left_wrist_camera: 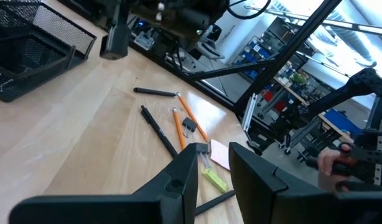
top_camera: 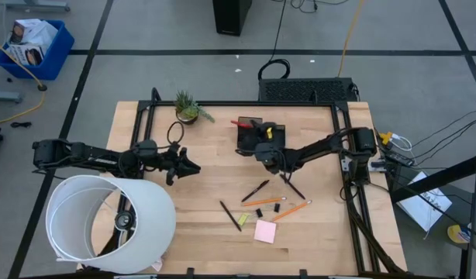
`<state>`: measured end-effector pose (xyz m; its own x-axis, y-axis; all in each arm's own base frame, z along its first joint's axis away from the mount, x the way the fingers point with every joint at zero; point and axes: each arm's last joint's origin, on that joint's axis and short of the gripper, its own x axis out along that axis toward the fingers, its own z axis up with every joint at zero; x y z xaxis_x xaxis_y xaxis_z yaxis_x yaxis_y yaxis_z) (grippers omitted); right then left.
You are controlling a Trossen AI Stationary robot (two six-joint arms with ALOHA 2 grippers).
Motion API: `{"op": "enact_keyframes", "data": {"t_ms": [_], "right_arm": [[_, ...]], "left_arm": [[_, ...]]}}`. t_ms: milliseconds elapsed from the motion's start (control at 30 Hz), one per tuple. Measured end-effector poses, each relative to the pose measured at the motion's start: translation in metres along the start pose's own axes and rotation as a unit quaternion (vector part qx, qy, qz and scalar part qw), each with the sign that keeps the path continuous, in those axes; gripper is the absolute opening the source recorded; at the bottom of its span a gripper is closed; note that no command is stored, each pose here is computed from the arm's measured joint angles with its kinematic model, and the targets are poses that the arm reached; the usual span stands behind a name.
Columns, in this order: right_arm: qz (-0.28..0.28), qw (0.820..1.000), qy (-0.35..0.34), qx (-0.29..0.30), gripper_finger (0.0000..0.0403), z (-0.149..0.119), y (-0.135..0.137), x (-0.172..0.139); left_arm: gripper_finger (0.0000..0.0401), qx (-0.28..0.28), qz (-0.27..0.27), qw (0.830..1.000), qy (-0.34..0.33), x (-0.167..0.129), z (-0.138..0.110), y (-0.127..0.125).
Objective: Pick and place office supplies into organizer
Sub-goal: Put the orange scissors into the desk organizer, then put the black pen into the desk organizer
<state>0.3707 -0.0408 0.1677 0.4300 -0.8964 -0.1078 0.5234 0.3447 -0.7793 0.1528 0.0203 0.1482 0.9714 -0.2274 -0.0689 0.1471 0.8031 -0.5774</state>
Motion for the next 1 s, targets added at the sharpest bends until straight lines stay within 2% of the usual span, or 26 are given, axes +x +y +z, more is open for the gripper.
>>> {"op": "enact_keyframes", "data": {"t_ms": [100, 333, 533, 633, 800, 900, 1000], "right_arm": [[0.002, 1.0, 0.004, 0.015, 0.0185, -0.007, -0.002, -0.003], [0.003, 0.995, -0.001, 0.1, 0.0185, -0.021, -0.019, -0.028], [0.05, 0.982, -0.047, 0.178, 0.0182, -0.027, -0.037, -0.065], [0.104, 0.962, -0.082, 0.24, 0.0181, -0.028, -0.048, -0.082], [0.239, 0.904, -0.119, 0.335, 0.0181, -0.041, -0.055, -0.106], [0.311, 0.867, -0.117, 0.371, 0.0181, -0.056, -0.054, -0.116], [0.349, 0.843, -0.098, 0.397, 0.0181, -0.075, -0.051, -0.124]], "left_arm": [[0.0093, -0.001, 0.001, 1.0, 0.002, 0.0, 0.0, 0.0], [0.0093, 0.003, 0.005, 1.0, 0.002, 0.0, -0.001, 0.001], [0.0093, 0.005, 0.009, 1.0, 0.001, 0.0, -0.001, 0.001], [0.0093, 0.007, 0.015, 1.0, -0.003, 0.0, -0.001, 0.001], [0.0093, 0.008, 0.019, 1.0, -0.001, 0.0, -0.001, 0.002], [0.0093, 0.007, 0.02, 1.0, 0.0, 0.0, -0.001, 0.002], [0.0093, 0.004, 0.025, 1.0, 0.006, 0.0, -0.003, 0.003]]}}
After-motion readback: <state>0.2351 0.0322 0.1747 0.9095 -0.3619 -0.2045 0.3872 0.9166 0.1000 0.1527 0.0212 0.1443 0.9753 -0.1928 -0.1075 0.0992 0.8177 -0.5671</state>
